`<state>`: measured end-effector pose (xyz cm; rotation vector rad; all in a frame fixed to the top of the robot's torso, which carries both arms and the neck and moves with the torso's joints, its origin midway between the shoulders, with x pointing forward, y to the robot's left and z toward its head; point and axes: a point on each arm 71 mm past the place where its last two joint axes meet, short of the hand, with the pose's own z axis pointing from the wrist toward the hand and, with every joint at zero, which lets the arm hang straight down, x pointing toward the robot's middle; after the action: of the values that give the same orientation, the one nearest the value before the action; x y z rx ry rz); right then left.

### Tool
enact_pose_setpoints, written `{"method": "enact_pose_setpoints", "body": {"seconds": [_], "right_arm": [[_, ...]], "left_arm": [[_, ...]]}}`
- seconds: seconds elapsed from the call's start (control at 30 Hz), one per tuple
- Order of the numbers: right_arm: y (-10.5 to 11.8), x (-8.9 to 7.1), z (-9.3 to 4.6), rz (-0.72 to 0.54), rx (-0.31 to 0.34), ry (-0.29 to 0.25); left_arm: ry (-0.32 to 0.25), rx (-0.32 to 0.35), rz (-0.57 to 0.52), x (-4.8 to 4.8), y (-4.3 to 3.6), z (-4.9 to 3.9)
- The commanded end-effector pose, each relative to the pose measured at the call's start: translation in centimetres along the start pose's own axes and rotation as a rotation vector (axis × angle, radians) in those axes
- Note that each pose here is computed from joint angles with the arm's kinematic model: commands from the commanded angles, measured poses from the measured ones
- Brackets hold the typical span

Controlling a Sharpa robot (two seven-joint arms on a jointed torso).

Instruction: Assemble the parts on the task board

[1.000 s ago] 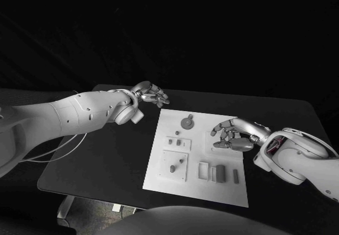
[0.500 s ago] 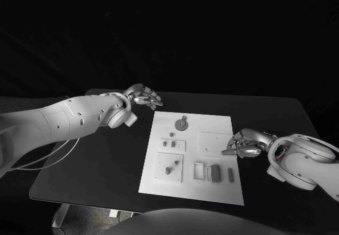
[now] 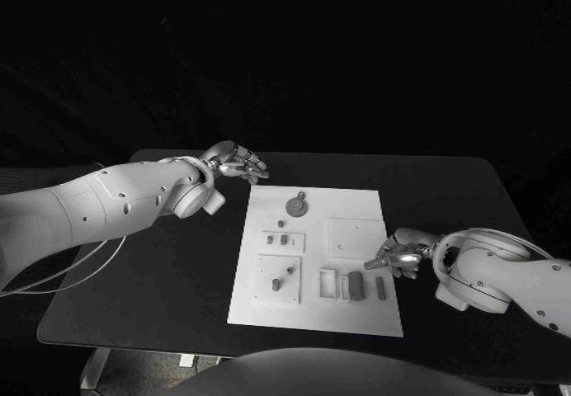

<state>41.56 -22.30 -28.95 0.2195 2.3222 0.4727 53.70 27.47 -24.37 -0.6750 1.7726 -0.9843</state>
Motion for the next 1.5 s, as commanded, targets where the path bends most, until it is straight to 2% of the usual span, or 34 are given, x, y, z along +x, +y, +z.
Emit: {"method": "enact_pose_setpoints", "body": {"seconds": [0.03,0.17,0.3,0.7,0.9,1.1,1.37,1.5], "right_arm": [[0.2,-0.5,0.1,0.047,-0.032,-0.061],[0.7,-0.4,0.1,0.062,-0.057,-0.07],[1.2,0.0,0.2,0.034,-0.046,-0.047],[2.8,1.5,1.0,-0.175,-0.019,0.014],[3.2,1.9,1.2,-0.226,-0.018,0.034],[3.1,2.1,1.3,-0.305,0.006,0.055],[3.0,2.5,1.6,-0.331,0.013,0.073],[2.8,3.2,2.0,-0.348,0.012,0.086]], "left_arm": [[0.011,0.008,-0.009,0.15,-0.17,0.0],[0.01,0.008,-0.009,0.1,-0.14,-0.03],[0.009,0.007,-0.009,0.04,-0.11,-0.06],[0.016,0.005,-0.01,0.11,-0.1,-0.05],[0.016,0.003,-0.01,0.06,-0.06,-0.07],[0.017,0.002,-0.01,0.04,-0.03,-0.1],[0.017,-0.001,-0.01,0.0,0.01,-0.12],[0.018,0.0,-0.011,0.04,-0.01,-0.12]]}}
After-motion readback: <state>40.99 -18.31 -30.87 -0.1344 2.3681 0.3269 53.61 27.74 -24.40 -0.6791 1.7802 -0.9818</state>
